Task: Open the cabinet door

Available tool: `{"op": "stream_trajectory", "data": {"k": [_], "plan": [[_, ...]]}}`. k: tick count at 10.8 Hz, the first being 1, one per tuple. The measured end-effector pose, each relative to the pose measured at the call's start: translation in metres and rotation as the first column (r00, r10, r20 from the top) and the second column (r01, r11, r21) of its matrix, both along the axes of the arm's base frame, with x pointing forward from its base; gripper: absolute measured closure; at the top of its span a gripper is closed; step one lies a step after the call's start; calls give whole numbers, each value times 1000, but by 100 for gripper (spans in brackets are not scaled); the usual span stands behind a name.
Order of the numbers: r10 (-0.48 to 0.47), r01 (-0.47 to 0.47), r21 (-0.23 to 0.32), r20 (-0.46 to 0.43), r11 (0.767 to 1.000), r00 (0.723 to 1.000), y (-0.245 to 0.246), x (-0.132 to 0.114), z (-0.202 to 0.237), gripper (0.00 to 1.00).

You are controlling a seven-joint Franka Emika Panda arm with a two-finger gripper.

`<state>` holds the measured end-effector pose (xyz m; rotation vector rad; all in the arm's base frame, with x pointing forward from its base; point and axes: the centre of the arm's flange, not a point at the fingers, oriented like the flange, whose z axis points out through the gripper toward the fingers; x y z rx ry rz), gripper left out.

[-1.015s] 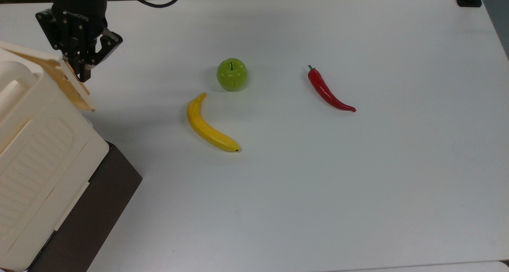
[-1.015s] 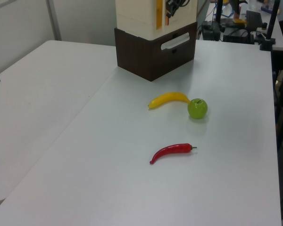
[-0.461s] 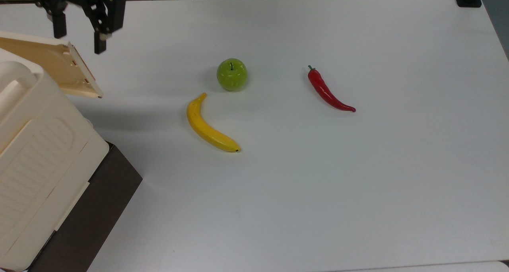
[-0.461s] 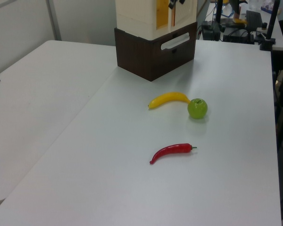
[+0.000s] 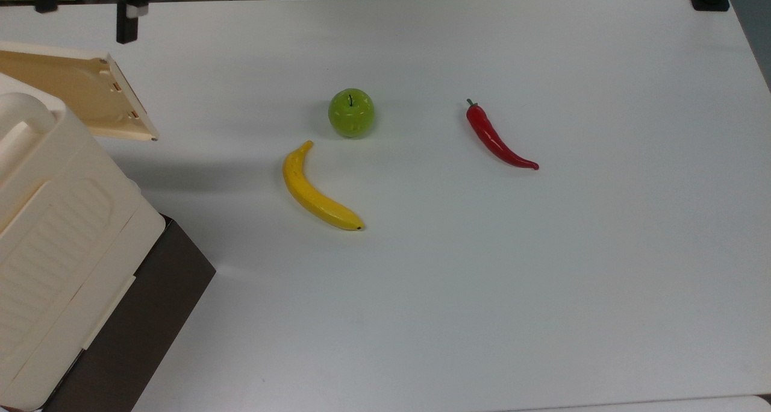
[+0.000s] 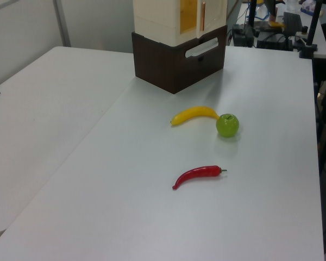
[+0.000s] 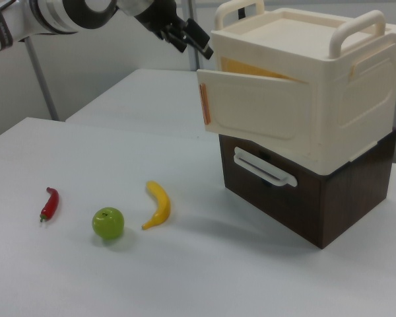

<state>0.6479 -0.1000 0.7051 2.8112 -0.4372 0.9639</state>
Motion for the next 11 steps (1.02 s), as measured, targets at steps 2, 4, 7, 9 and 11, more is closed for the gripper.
{"op": "stream_trajectory", "data": {"k": [2, 4, 7, 9, 11], "plan": [[9, -9, -7, 47, 1000, 999, 1, 4, 3, 4], [11, -10, -5, 35, 1000, 999, 0, 12, -10, 0], [11, -11, 0, 1, 1000, 1000, -2, 23, -32, 0], [7, -7, 4, -24, 1000, 1000, -3, 23, -38, 0], [-3, 4, 12, -93, 1000, 996, -5, 20, -46, 0]]}}
